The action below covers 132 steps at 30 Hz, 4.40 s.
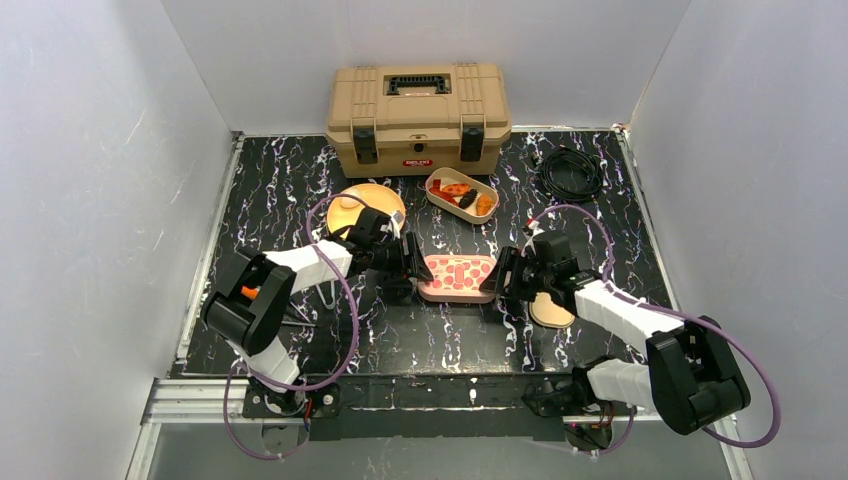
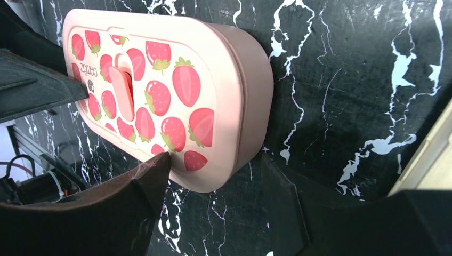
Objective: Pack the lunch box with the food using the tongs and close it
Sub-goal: Close the box lid on the packing box, then move the packing box to the center of the board.
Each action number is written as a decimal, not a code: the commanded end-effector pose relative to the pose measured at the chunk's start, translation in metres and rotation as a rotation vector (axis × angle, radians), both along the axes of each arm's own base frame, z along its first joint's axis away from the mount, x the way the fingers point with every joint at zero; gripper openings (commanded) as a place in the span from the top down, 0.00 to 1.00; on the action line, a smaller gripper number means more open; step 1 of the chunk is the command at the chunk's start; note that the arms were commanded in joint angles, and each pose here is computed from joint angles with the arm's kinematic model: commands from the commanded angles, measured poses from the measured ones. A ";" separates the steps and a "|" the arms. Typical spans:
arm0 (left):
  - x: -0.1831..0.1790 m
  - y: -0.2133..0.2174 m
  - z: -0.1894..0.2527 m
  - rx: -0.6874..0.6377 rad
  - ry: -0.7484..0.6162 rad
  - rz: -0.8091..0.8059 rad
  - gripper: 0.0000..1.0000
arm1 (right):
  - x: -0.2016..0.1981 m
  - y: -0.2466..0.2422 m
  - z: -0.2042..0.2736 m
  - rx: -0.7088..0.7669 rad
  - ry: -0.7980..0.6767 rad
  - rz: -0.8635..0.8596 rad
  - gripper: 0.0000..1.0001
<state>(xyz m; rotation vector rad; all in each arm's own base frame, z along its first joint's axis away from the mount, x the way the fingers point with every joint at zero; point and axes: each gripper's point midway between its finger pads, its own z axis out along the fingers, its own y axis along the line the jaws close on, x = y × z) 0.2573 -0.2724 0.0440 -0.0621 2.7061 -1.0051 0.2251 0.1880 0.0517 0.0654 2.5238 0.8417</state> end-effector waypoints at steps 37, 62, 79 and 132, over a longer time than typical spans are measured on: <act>0.025 -0.003 0.030 0.168 -0.033 -0.209 0.34 | 0.005 -0.042 0.026 -0.237 -0.050 -0.182 0.29; 0.017 -0.002 -0.017 0.185 0.116 -0.289 0.54 | 0.003 -0.028 -0.045 -0.128 0.126 -0.116 0.45; 0.009 0.009 -0.030 0.267 0.164 -0.344 0.56 | -0.060 -0.041 -0.080 -0.149 0.243 -0.152 0.64; 0.087 0.113 0.145 0.223 -0.467 0.092 0.02 | 0.156 0.009 0.064 -0.166 -0.183 -0.312 0.35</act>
